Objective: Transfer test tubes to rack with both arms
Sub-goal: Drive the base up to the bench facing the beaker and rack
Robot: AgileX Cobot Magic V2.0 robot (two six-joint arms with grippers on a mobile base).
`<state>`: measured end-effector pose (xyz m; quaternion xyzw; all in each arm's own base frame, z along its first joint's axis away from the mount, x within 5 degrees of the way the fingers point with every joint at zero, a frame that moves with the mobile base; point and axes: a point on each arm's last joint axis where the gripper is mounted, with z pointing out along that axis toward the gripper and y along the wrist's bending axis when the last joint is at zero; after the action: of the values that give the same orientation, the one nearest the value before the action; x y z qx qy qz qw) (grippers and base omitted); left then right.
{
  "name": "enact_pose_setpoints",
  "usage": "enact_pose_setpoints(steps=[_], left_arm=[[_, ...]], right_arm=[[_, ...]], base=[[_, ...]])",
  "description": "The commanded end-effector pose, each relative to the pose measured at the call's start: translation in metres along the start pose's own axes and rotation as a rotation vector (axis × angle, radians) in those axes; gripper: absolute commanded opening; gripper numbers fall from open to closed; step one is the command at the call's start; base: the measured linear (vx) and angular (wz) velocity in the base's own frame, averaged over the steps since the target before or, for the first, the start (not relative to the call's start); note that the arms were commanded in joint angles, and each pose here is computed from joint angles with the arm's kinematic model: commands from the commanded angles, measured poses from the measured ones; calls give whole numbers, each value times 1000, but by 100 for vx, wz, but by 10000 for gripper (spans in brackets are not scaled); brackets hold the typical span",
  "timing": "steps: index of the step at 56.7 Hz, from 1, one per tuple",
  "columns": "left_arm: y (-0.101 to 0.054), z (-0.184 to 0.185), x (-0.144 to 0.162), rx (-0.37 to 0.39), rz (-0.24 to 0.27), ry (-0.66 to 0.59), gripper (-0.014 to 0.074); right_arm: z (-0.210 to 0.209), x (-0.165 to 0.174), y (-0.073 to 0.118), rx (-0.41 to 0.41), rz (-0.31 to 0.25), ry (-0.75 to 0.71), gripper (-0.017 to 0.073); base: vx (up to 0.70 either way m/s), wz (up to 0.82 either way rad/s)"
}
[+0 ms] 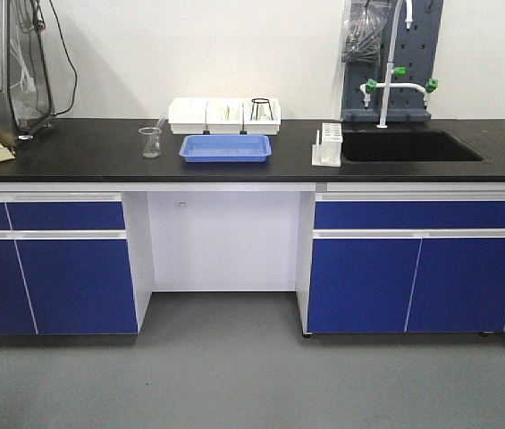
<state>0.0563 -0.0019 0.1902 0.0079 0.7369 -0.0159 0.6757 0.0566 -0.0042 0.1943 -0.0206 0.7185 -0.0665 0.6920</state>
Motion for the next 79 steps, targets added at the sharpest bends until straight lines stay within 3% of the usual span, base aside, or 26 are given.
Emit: enact_pose_setpoints(steps=[1, 79], left_arm=[[0, -3, -16, 6, -4, -120, -4], [0, -3, -17, 6, -4, -122, -4]], right_arm=[[0, -3, 0, 6, -13, -76, -8], [0, -3, 0, 6, -13, -76, -8]], base=[[12, 4], [26, -1]])
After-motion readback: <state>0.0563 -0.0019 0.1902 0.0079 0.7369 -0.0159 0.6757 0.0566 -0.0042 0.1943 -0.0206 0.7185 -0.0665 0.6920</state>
